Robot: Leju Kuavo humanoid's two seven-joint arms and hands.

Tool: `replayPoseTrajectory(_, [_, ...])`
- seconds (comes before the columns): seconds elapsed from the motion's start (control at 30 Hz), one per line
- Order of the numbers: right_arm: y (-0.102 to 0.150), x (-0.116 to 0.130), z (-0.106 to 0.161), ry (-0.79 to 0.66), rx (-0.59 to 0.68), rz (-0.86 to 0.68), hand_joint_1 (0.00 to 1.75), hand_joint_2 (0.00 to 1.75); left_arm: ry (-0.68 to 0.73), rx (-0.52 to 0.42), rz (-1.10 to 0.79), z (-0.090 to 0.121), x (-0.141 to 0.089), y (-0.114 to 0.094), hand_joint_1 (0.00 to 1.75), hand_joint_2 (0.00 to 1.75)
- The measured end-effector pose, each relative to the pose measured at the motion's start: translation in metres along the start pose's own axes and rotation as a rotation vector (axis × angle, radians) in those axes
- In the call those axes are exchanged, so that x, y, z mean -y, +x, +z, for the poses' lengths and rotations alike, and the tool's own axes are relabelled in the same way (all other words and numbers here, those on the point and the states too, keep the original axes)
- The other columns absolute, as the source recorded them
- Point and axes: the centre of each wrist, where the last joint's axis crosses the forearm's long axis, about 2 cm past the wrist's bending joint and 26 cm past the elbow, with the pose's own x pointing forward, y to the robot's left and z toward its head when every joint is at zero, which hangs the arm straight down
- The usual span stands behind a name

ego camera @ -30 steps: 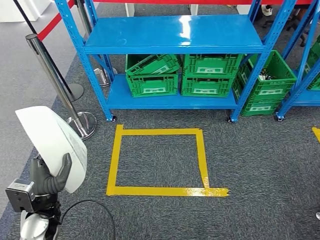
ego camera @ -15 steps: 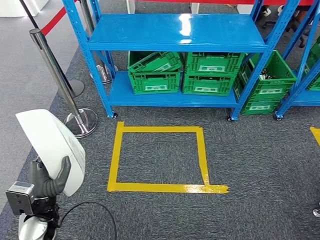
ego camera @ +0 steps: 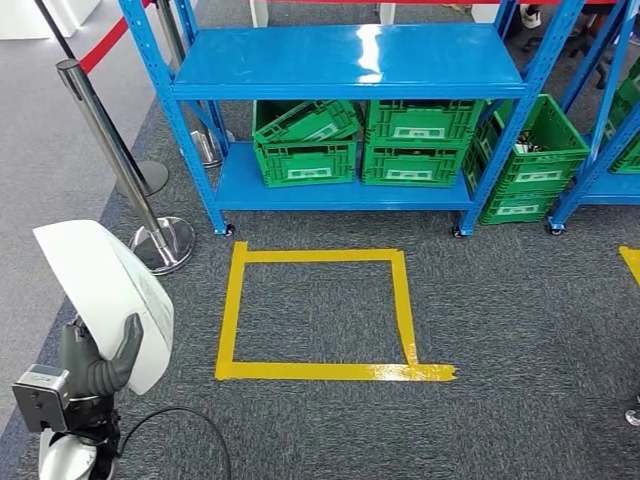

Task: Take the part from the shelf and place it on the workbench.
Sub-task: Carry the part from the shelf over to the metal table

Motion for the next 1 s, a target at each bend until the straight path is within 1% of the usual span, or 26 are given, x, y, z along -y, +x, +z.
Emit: replayPoseTrajectory(1.0, [0.0012,-0.0007,-0.0004,0.001,0.003,-0.001,0.0,1.75,0.001,0.003,-0.001,-0.0006,-0.0002,0.0003,1.75,1.75])
